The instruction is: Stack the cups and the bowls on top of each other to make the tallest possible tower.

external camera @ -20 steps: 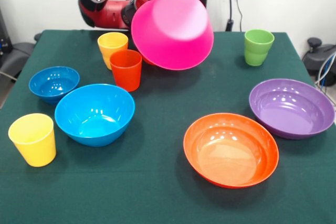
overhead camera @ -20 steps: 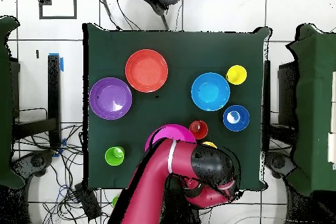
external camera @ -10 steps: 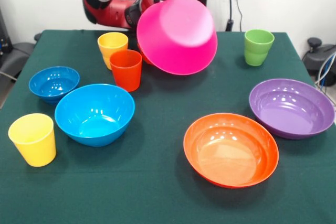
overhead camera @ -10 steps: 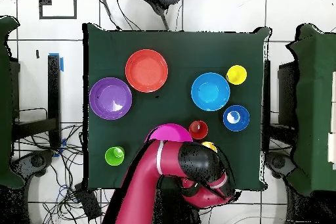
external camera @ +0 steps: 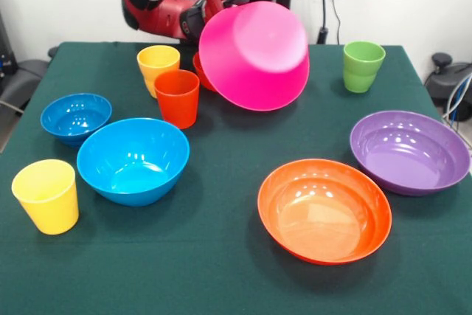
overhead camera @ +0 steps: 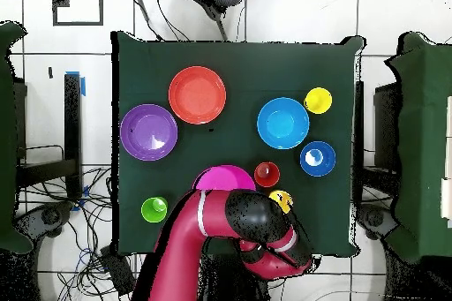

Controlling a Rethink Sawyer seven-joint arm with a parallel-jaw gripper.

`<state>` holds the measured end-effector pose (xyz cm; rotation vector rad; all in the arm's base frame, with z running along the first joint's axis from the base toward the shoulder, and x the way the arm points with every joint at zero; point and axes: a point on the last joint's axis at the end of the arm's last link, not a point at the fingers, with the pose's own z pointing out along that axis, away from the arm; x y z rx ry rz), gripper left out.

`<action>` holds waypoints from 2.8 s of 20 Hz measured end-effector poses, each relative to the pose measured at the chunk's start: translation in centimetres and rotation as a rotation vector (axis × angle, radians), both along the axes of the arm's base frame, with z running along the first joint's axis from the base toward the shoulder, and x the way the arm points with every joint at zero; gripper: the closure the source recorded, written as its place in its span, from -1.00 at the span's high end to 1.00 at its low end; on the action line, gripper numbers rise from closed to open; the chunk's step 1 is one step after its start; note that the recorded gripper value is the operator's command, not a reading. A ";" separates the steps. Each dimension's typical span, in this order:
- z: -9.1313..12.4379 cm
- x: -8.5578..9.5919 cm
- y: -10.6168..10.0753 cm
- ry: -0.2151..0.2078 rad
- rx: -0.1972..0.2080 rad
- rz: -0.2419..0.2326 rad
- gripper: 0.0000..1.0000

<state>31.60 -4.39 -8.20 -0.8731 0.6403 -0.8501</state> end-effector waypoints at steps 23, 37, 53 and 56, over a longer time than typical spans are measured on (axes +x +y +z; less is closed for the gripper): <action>0.1 1.0 3.2 -0.016 -0.085 -0.013 -1.00; 0.2 1.3 4.8 -0.026 -0.104 -0.003 -1.00; 0.3 1.2 5.0 -0.037 -0.103 0.003 1.00; 0.3 1.2 5.0 -0.037 -0.103 0.003 1.00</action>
